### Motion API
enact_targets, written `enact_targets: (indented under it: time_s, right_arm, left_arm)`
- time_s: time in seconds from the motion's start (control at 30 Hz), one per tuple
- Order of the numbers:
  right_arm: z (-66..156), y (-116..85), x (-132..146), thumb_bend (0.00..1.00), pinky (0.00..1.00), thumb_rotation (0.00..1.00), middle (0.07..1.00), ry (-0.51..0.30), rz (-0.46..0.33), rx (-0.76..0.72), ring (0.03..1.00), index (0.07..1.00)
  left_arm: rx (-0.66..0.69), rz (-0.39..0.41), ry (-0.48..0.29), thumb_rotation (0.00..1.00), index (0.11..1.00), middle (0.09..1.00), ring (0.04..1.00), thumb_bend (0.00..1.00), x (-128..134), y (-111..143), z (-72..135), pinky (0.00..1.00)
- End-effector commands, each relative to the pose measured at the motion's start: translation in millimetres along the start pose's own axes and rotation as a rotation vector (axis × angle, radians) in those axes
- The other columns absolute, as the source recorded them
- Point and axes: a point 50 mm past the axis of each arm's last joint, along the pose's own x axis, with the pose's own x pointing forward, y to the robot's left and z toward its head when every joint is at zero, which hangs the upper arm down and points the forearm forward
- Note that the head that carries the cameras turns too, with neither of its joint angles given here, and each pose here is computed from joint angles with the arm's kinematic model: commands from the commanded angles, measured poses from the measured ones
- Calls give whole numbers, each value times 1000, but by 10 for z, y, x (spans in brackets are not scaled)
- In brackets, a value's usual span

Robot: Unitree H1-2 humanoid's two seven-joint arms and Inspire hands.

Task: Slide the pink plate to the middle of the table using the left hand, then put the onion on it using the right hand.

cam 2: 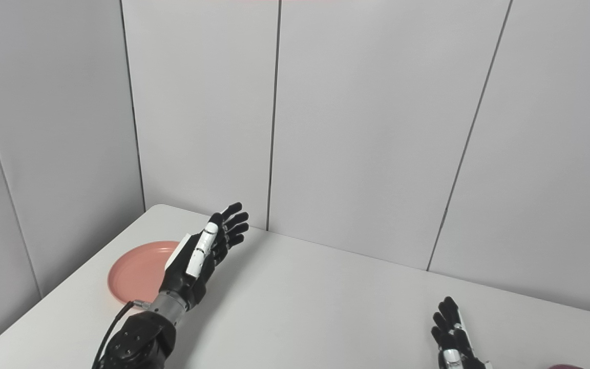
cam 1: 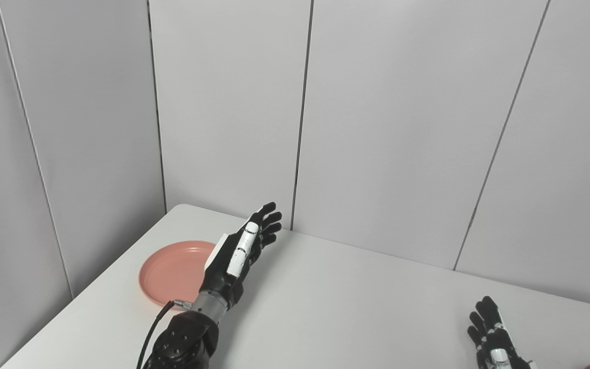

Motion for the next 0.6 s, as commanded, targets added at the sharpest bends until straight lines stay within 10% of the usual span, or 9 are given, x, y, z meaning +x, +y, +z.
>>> enact_targets:
  time_s: [0.0, 0.57]
  right_arm:
    - [-193, -98, -229, 487, 1000, 821, 1000, 64, -15, 4, 1000, 1000]
    - [-168, -184, -251, 496, 1000, 841, 1000, 35, -10, -13, 1000, 1000]
  left_arm:
    - [47, 10, -104, 1000, 868, 891, 893, 578, 206, 111, 251, 901]
    - [101, 168, -121, 1000, 841, 857, 854, 560, 633, 1160, 577, 837]
